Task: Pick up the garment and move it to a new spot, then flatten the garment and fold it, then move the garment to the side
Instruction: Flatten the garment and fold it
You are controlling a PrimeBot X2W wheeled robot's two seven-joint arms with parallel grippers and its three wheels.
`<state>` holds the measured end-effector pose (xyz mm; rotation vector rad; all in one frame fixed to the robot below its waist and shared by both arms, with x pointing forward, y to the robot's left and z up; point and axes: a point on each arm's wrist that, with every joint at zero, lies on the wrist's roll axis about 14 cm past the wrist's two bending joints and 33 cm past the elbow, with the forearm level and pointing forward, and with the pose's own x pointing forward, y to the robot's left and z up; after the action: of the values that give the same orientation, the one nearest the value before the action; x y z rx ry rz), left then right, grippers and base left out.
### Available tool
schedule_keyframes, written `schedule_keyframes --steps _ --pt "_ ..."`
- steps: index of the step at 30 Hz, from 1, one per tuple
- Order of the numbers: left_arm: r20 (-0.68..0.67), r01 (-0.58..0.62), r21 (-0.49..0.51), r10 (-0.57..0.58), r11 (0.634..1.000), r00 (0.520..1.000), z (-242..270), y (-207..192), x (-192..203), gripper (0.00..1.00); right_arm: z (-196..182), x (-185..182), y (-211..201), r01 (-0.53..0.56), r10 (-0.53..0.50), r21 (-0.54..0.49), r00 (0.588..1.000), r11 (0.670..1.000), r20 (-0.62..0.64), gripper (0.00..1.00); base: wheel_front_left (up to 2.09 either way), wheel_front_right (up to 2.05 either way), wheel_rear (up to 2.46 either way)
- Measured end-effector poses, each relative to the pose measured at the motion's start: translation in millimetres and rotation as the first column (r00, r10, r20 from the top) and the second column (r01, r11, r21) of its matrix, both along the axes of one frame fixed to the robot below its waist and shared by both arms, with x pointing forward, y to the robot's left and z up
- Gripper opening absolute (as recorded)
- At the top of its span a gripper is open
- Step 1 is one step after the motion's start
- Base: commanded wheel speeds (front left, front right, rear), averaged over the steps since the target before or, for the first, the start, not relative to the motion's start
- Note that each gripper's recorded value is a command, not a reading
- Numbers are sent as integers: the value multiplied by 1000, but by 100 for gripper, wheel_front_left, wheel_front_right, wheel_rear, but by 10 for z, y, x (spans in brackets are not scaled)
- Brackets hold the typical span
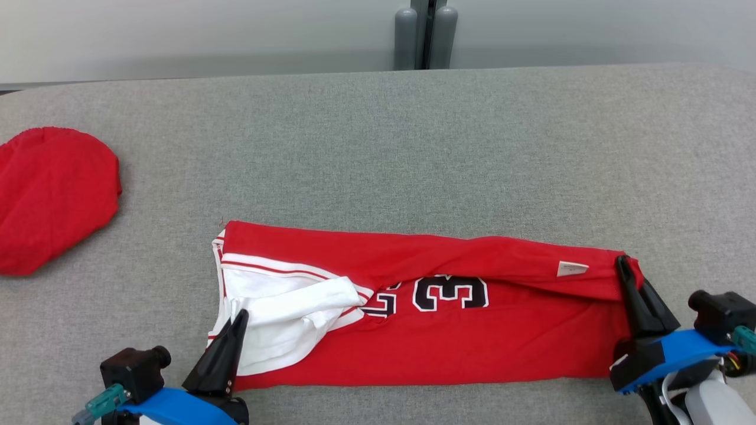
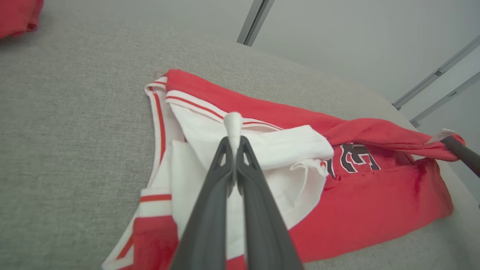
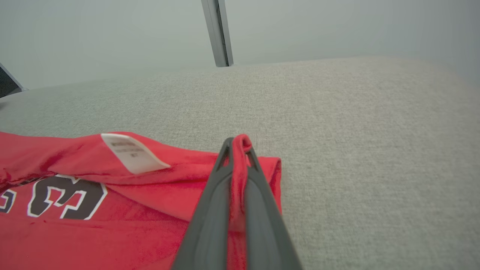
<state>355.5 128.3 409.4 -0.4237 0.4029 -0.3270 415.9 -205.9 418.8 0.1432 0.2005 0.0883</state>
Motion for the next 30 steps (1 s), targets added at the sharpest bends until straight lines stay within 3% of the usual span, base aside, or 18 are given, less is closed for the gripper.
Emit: schedule_keyframes --steps 2,3,4,5,6,7,14,18,24,30 --pt "-4 -7 -4 7 1000 1000 -6 4 -31 0 -15 -50 -21 12 -12 5 1000 1000 -5 0 0 0 0" --pt "-6 -9 -5 9 1000 1000 -10 5 -47 0 -18 -74 -34 17 -17 6 1000 1000 -7 13 0 0 0" --pt "-9 -10 -6 10 1000 1000 -14 4 -63 0 -8 -89 -36 22 -22 10 1000 1000 -4 34 0 0 0" --pt "-9 -17 -7 17 1000 1000 -15 14 -74 22 8 -97 -39 27 -28 16 1000 999 1 100 0 0 0" --pt "-7 -22 -5 22 1000 1000 -10 21 -79 51 10 -118 -40 31 -31 20 1000 999 1 100 0 0 0" --pt "0 -27 0 27 1000 1000 2 32 -72 100 22 -133 -43 36 -36 24 999 999 5 100 0 0 0" --pt "131 -104 44 97 994 987 254 169 127 100 246 -134 -145 72 -75 41 994 997 75 100 0 0 0" --pt "261 -192 88 163 977 951 525 331 284 100 287 -129 -189 75 -78 32 993 997 85 100 0 0 0" --pt "398 -321 126 248 939 883 817 550 337 100 98 -142 -239 77 -77 -2 997 997 1 100 0 0 0" --pt "453 -387 172 276 906 847 890 683 351 100 -200 -193 -130 65 -64 5 990 998 -123 100 0 0 0"
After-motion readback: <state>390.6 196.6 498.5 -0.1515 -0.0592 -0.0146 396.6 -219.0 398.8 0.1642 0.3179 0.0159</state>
